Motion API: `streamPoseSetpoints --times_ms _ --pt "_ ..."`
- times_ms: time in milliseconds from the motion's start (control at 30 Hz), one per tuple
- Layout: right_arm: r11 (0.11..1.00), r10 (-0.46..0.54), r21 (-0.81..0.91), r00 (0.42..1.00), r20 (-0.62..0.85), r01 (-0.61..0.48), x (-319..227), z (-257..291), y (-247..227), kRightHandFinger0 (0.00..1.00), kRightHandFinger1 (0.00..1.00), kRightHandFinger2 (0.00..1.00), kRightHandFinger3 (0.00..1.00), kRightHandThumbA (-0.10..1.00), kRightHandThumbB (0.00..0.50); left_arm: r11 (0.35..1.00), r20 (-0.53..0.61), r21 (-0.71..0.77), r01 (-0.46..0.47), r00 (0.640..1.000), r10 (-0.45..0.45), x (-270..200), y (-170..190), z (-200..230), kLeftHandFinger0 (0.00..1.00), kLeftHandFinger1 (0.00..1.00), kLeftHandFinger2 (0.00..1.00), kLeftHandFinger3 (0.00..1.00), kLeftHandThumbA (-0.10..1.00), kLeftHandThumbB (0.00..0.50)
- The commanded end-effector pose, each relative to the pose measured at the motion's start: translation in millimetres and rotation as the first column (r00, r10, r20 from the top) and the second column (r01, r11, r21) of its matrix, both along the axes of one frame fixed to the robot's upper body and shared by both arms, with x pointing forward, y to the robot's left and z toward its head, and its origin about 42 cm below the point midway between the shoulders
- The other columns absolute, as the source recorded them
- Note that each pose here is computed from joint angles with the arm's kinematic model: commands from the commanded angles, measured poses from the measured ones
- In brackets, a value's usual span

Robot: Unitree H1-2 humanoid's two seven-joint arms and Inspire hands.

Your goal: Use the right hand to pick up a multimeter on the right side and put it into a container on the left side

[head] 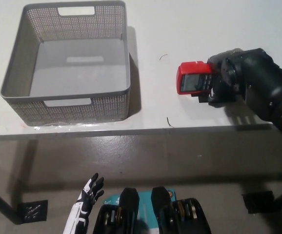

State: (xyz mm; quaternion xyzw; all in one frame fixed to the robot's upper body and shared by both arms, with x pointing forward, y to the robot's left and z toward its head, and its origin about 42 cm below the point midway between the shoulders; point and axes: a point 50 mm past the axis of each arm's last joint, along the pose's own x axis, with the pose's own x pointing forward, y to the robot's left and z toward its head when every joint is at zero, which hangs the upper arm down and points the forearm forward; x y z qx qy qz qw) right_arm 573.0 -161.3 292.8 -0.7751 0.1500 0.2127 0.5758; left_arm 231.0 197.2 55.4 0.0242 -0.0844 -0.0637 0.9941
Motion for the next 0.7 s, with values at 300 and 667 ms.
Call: streamPoseSetpoints --times_ms 300,667 --pt "0.992 0.054 0.103 0.981 0.185 -0.074 8.7 -34.4 -11.0 0.39 0.49 0.63 0.77 -0.08 0.271 1.000 0.060 -0.004 0.019 0.998 -0.019 3.5 4.8 14.4 1.00 1.00 1.00 1.00 1.00 0.487" --pt "0.323 -0.325 0.920 0.939 -0.113 0.222 10.5 -29.9 -59.0 0.00 0.45 0.77 0.76 -0.10 0.133 1.000 0.058 -0.002 0.013 0.998 -0.012 3.5 6.0 10.1 1.00 1.00 1.00 1.00 1.00 0.484"
